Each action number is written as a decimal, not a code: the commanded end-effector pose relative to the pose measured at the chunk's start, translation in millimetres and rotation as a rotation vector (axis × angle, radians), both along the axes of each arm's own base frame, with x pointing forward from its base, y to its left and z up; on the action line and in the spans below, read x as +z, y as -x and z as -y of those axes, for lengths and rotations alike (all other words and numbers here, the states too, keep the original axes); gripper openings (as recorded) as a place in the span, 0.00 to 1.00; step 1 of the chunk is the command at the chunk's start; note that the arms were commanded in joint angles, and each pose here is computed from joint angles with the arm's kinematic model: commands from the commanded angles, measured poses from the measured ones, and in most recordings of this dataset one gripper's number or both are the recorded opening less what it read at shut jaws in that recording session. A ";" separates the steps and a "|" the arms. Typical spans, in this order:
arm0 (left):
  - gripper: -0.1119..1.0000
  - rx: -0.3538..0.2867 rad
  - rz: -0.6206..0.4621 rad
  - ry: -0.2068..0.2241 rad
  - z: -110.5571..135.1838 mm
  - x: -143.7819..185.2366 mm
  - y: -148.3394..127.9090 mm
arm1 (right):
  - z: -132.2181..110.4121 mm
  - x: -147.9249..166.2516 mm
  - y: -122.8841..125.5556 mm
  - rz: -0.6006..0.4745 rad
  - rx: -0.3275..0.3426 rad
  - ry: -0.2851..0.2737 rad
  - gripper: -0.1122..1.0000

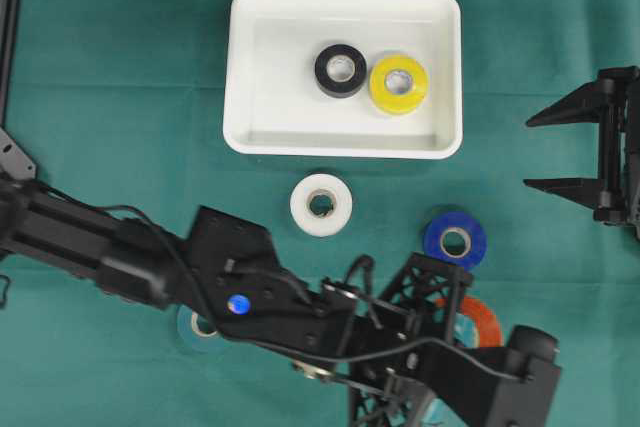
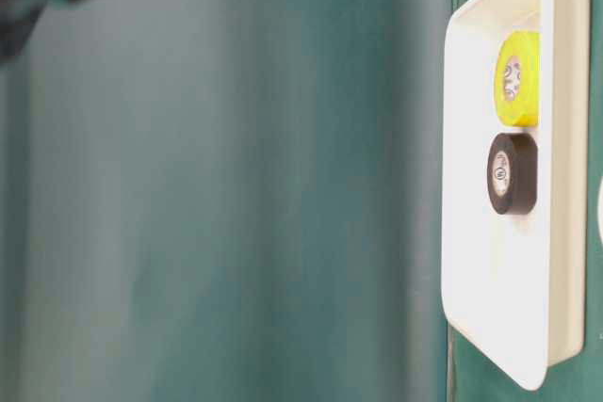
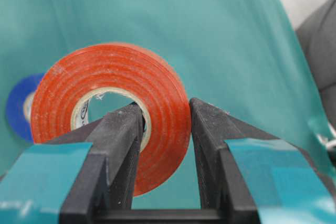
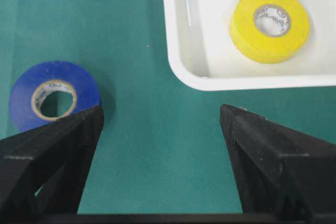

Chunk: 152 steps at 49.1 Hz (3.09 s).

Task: Pick up the tape from a random location and place it into the white case.
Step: 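Lower the left gripper into the red roll's hole and close, then lift the red roll and carry it to the tray's left end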

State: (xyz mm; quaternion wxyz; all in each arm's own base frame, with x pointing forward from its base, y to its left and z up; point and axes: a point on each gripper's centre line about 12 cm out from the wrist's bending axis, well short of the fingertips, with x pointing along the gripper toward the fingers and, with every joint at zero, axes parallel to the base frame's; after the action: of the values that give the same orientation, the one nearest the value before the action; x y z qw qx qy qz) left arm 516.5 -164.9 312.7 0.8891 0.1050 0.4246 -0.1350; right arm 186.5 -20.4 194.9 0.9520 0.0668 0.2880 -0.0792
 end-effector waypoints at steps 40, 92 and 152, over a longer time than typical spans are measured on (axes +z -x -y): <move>0.31 0.097 0.053 0.105 -52.5 -9.8 143.7 | -0.5 3.2 -2.8 0.009 0.004 -0.001 0.86; 0.31 0.136 0.028 0.103 -75.1 -26.7 174.5 | -0.2 3.1 -2.7 0.008 0.002 -0.001 0.86; 0.31 0.674 0.024 0.050 -294.5 -39.3 137.6 | -0.1 -1.3 -4.3 -0.015 0.002 -0.002 0.86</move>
State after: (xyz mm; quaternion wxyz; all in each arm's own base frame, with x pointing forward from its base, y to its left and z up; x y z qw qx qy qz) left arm 377.1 122.8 258.4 0.8817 -0.0604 0.4432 0.1499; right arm 188.1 -20.3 190.2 0.9484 0.0665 0.2998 -0.0790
